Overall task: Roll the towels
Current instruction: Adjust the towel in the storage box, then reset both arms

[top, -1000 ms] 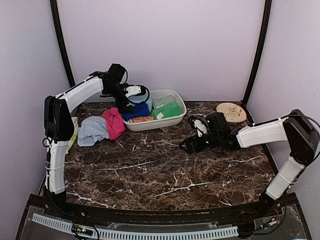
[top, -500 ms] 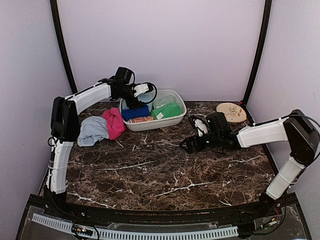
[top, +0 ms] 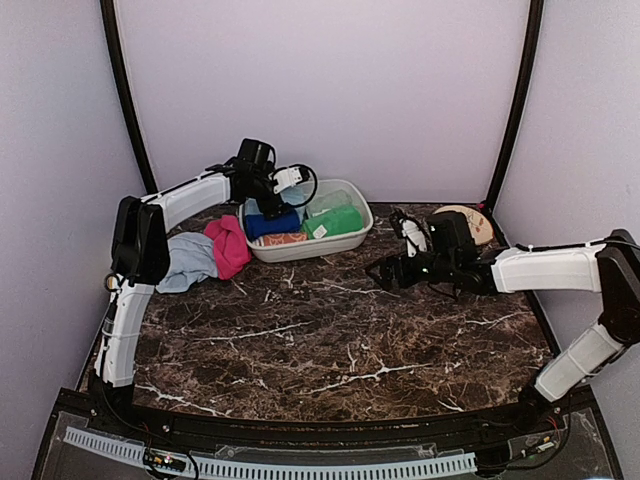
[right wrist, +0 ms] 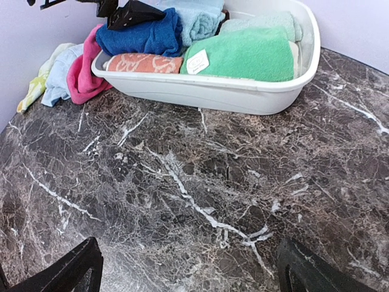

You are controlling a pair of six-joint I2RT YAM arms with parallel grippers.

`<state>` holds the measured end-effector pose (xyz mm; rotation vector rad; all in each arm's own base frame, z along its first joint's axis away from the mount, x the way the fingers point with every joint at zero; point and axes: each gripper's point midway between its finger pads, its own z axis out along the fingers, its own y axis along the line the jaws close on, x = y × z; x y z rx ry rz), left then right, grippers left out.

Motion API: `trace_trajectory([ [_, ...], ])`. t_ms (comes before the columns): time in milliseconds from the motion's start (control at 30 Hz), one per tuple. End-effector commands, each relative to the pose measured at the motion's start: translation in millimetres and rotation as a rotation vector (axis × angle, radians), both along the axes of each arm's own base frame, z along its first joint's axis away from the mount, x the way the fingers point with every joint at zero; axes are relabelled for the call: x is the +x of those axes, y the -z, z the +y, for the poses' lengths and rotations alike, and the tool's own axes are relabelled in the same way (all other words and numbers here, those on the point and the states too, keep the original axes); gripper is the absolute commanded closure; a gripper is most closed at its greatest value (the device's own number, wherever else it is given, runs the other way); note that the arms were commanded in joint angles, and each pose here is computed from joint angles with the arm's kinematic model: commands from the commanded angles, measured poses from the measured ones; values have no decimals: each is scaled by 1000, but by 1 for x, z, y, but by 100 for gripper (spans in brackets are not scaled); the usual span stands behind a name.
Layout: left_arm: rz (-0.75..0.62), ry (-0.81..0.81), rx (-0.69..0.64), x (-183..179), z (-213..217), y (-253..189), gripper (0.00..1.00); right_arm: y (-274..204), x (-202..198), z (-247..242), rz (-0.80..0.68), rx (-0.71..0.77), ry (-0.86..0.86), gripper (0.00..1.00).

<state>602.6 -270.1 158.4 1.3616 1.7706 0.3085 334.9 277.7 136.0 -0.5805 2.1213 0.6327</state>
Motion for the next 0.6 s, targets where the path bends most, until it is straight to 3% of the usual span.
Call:
trace_trajectory([
  [0, -126, -42, -4, -3, 21, -86, 1, -25, 6, -16, -63, -1, 70, 0],
  [133, -41, -83, -85, -41, 39, -124, 1, -49, 13, -48, -146, -24, 186, 0],
  [267, 80, -238, -283, -81, 91, -148, 1, -63, 19, -89, -204, -52, 326, 0],
  [400, 86, -389, -442, -121, 160, -131, 1, -71, 20, -131, -282, -36, 461, 0],
  [567, 8, -488, -595, -172, 211, -86, 1, -80, 14, -199, -396, -45, 723, 0],
])
